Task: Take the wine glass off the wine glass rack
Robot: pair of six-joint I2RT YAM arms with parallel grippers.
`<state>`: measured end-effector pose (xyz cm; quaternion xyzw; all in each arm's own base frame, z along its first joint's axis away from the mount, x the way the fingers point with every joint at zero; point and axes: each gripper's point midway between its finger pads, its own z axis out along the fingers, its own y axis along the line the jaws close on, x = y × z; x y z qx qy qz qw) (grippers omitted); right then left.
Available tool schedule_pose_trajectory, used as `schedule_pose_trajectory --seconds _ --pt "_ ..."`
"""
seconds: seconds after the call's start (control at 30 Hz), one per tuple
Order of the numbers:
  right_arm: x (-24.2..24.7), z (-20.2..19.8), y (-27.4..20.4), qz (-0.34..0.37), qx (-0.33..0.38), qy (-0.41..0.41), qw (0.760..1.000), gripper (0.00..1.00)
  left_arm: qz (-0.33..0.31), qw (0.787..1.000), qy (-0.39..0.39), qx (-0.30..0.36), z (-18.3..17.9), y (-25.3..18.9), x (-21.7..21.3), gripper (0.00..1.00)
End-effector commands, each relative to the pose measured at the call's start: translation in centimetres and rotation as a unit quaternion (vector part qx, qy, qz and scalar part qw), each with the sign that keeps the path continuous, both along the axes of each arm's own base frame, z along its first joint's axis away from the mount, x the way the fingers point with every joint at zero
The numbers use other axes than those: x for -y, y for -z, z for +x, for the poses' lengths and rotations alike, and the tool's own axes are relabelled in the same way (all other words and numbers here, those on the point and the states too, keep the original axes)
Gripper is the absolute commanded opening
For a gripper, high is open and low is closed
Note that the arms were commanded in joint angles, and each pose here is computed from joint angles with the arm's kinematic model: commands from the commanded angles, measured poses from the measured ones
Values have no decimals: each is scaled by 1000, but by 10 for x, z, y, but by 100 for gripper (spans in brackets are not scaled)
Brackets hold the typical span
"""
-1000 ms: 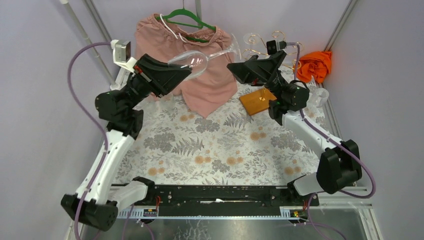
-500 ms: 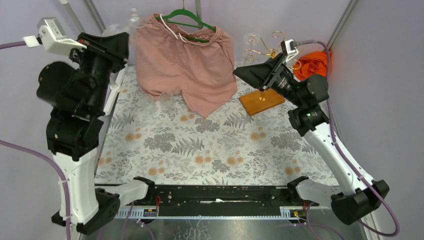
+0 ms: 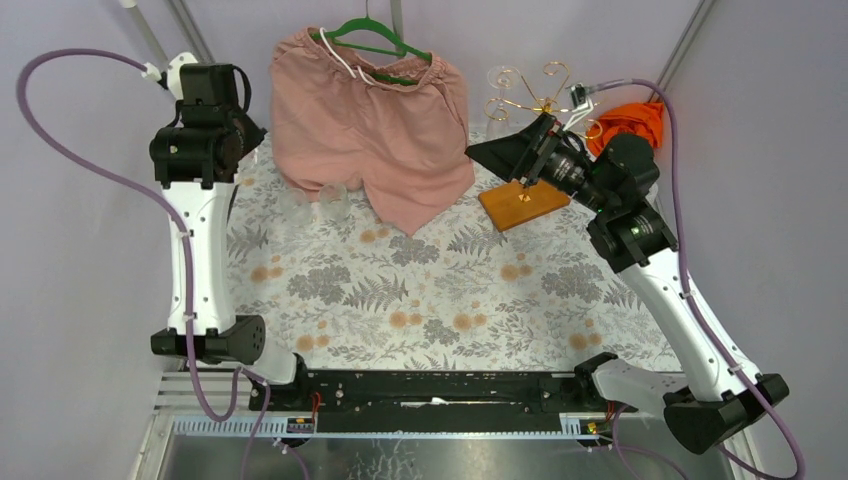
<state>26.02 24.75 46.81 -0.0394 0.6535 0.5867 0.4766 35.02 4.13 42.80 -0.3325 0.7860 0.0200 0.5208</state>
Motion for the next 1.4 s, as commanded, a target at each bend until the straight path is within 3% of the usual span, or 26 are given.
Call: schedule_pose_trajectory --seconds 0.0,0.17,0.33,0.63,1.37 --pt "0 5 -5 -16 18 8 1000 98 -39 998 28 -40 10 36 -13 0" --pt "-5 11 6 -29 9 3 1000 98 -102 990 43 -84 32 100 -34 0" --pt "-5 20 14 -40 4 10 999 99 -128 984 27 -119 43 145 -52 0" --pt "1 36 34 -50 -19 26 998 99 -123 978 -18 -168 60 199 -83 0" --pt "13 65 64 -15 -62 13 998 99 -169 968 -56 -178 117 276 -113 0"
